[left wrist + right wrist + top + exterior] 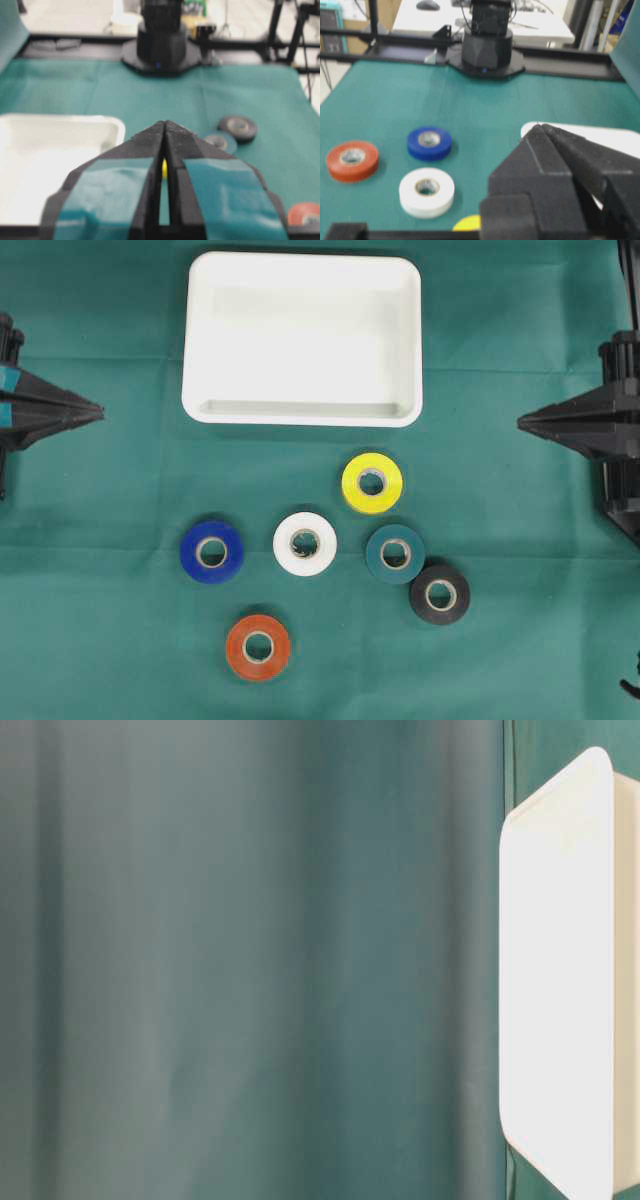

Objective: Put the tape into the white case with the right arm.
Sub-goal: 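Open the right gripper and move it inward from the rest pose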

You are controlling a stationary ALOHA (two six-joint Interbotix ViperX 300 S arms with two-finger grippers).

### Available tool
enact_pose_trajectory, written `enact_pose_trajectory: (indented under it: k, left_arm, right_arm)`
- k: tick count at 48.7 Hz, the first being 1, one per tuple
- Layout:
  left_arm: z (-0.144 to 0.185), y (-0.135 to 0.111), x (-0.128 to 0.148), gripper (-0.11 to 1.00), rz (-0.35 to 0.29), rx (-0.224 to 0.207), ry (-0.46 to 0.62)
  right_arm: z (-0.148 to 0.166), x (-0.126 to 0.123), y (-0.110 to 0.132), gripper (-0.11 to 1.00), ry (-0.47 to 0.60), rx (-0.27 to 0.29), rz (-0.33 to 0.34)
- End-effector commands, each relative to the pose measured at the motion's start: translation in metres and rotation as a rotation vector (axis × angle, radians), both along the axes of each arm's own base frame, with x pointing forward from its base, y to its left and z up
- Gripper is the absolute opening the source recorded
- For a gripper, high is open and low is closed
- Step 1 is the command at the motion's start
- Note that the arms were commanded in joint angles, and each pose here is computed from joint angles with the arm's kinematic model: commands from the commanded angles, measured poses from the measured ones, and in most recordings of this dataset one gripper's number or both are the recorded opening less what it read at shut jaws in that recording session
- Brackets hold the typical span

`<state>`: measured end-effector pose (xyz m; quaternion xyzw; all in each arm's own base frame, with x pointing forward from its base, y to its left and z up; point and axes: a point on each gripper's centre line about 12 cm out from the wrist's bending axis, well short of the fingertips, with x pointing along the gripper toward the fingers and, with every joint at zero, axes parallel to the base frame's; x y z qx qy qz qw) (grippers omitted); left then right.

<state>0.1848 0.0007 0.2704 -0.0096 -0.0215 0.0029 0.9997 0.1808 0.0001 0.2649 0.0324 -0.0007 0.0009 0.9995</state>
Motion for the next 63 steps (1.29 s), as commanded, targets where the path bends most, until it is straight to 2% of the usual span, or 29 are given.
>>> enact_pose_trajectory:
  k: [1, 13, 23, 32, 36, 40, 44, 51, 53, 63]
  left_arm:
    - [-0.004, 0.001, -0.005, 0.00, 0.003, -0.003, 0.005]
    - [-0.039, 0.000, -0.027, 0.00, -0.001, 0.011, 0.121]
    - [-0.057, 0.000, -0.043, 0.00, -0.004, 0.011, 0.178]
    - [-0.060, 0.000, -0.046, 0.00, -0.004, 0.008, 0.176]
    - [-0.061, 0.000, -0.046, 0.00, -0.004, 0.006, 0.181]
    - [-0.062, 0.000, -0.046, 0.00, -0.004, 0.006, 0.187]
    - [-0.062, 0.000, -0.045, 0.00, -0.004, 0.006, 0.190]
    - [-0.063, 0.000, -0.045, 0.00, -0.004, 0.008, 0.192]
    - [-0.063, 0.000, -0.045, 0.00, -0.004, 0.006, 0.193]
    - [-0.064, 0.000, -0.046, 0.00, -0.004, 0.005, 0.196]
  right_arm:
    - [-0.003, -0.003, 0.000, -0.10, 0.008, -0.006, 0.000]
    - [-0.030, -0.012, 0.000, -0.10, 0.066, 0.000, 0.000]
    - [-0.045, -0.015, 0.000, -0.09, 0.106, 0.040, -0.002]
    - [-0.056, -0.018, 0.001, -0.08, 0.135, 0.006, 0.007]
    - [-0.060, -0.019, 0.001, 0.00, 0.145, -0.023, 0.012]
    - [-0.063, -0.020, 0.002, 0.14, 0.151, -0.070, 0.026]
    - [-0.062, -0.020, 0.003, 0.36, 0.150, -0.098, 0.034]
    - [-0.063, -0.020, 0.003, 0.77, 0.153, -0.102, 0.035]
    - [-0.063, -0.020, 0.003, 0.81, 0.153, -0.104, 0.035]
    - [-0.065, -0.020, 0.005, 0.80, 0.167, -0.105, 0.048]
